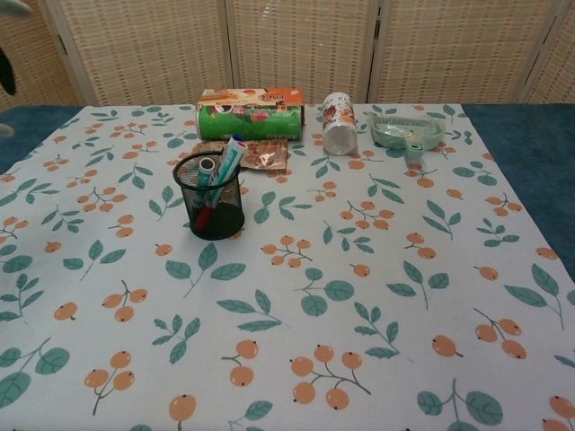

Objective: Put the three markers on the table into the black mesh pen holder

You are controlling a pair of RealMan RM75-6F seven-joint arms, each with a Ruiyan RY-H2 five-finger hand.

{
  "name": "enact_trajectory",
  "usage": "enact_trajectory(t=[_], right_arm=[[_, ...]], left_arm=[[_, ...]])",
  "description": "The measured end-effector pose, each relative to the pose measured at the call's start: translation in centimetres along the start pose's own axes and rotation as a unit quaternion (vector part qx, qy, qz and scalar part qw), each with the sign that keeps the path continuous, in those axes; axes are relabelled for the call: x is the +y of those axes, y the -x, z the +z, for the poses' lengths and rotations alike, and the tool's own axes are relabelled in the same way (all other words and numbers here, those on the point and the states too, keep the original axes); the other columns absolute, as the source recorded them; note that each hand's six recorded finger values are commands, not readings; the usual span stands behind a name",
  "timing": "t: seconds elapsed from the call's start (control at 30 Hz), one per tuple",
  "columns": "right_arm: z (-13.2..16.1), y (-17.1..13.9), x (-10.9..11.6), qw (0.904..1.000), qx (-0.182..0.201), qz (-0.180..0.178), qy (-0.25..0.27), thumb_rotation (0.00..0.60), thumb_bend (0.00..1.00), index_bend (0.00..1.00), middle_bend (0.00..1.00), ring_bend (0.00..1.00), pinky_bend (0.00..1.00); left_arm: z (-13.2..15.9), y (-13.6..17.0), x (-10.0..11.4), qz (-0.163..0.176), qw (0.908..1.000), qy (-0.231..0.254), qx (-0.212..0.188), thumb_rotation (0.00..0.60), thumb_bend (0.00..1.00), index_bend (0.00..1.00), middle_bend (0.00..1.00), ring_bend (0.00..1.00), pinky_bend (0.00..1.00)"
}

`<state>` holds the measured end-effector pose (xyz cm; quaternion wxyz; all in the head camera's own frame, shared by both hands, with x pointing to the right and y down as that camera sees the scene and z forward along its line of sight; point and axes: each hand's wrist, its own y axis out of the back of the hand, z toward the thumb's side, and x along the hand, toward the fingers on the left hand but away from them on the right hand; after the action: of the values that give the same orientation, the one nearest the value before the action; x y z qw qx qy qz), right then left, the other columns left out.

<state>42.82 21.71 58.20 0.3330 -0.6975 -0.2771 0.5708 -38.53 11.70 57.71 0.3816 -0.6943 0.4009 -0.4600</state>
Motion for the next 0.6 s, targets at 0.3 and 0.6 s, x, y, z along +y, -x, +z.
enact_trajectory(t=[0.3, 0.6], right_arm=[[0.1, 0.6, 0.0, 0.9996, -0.022, -0.014, -0.011, 0.600, 0.29, 0.11, 0.00, 0.00, 0.00], [-1.0, 1.0, 0.8, 0.9972, -0.058, -0.041, -0.024, 0.600, 0.29, 0.11, 0.00, 0.00, 0.00]], left_arm=[[-5.6, 10.2, 2.3, 0.010, 0.9819, -0.154, 0.110, 0.600, 0.17, 0.00, 0.15, 0.11, 0.44], [-7.7, 14.6, -0.6, 0.041, 0.9696, -0.199, 0.136, 0.600, 0.17, 0.00, 0.05, 0.05, 0.30]])
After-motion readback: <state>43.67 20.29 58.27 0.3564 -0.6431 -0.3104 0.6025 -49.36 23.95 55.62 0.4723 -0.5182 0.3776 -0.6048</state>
